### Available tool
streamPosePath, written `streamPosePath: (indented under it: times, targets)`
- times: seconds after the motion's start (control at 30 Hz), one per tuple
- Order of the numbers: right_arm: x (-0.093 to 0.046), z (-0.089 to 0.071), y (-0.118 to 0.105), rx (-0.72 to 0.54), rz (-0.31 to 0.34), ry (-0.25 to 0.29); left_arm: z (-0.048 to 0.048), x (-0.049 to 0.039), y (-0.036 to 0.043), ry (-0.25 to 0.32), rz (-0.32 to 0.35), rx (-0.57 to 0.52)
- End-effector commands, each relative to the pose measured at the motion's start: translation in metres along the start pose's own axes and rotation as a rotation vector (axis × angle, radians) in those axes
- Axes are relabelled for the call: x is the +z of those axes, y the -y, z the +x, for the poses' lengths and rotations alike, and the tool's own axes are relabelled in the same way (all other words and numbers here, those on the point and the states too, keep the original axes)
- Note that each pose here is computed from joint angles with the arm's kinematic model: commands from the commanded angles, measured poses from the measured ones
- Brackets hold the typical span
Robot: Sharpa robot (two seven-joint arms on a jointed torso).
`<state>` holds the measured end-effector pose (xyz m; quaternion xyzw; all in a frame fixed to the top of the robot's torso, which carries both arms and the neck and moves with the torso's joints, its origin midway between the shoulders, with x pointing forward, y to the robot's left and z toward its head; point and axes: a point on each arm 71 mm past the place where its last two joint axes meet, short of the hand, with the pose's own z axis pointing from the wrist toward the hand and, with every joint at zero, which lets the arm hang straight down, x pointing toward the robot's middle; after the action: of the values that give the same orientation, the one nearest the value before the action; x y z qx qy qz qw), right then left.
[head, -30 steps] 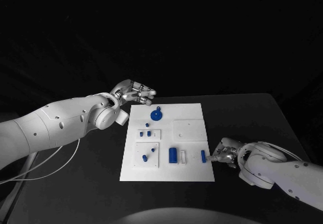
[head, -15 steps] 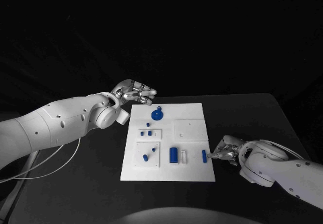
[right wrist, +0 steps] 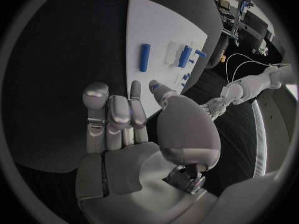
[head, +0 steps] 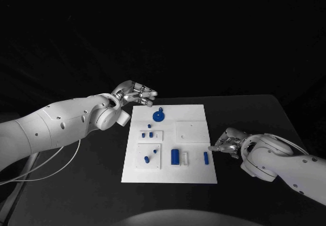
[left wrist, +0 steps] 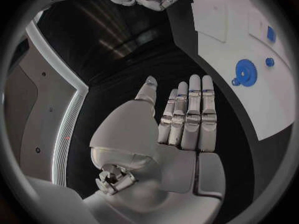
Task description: Assemble the parts on the task board
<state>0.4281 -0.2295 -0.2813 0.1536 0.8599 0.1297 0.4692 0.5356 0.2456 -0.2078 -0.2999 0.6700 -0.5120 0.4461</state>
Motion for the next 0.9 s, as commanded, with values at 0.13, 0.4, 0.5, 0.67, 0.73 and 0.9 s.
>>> streamPosePath:
  times: [0.13, 0.4, 0.5, 0.67, 0.73, 0.9]
  targets:
    - [-0.001, 0.004, -0.003, -0.037, 0.032, -0.050, 0.0015, 0.0005, 0.0003, -0.008, -0.001, -0.008]
    - [0.003, 0.013, -0.005, -0.092, 0.067, -0.152, 0.0028, 0.0014, 0.0004, -0.013, -0.003, -0.009]
    - [0.004, 0.016, -0.008, -0.099, 0.066, -0.169, 0.0033, 0.0016, 0.0004, -0.014, -0.004, -0.010]
    - [0.006, 0.020, -0.014, -0.112, 0.062, -0.188, 0.0037, 0.0018, 0.0004, -0.015, -0.004, -0.010]
    - [0.007, 0.021, -0.015, -0.120, 0.061, -0.189, 0.0038, 0.0018, 0.0005, -0.016, -0.004, -0.010]
    - [0.010, 0.022, -0.018, -0.145, 0.058, -0.174, 0.0041, 0.0019, 0.0005, -0.016, -0.004, -0.010]
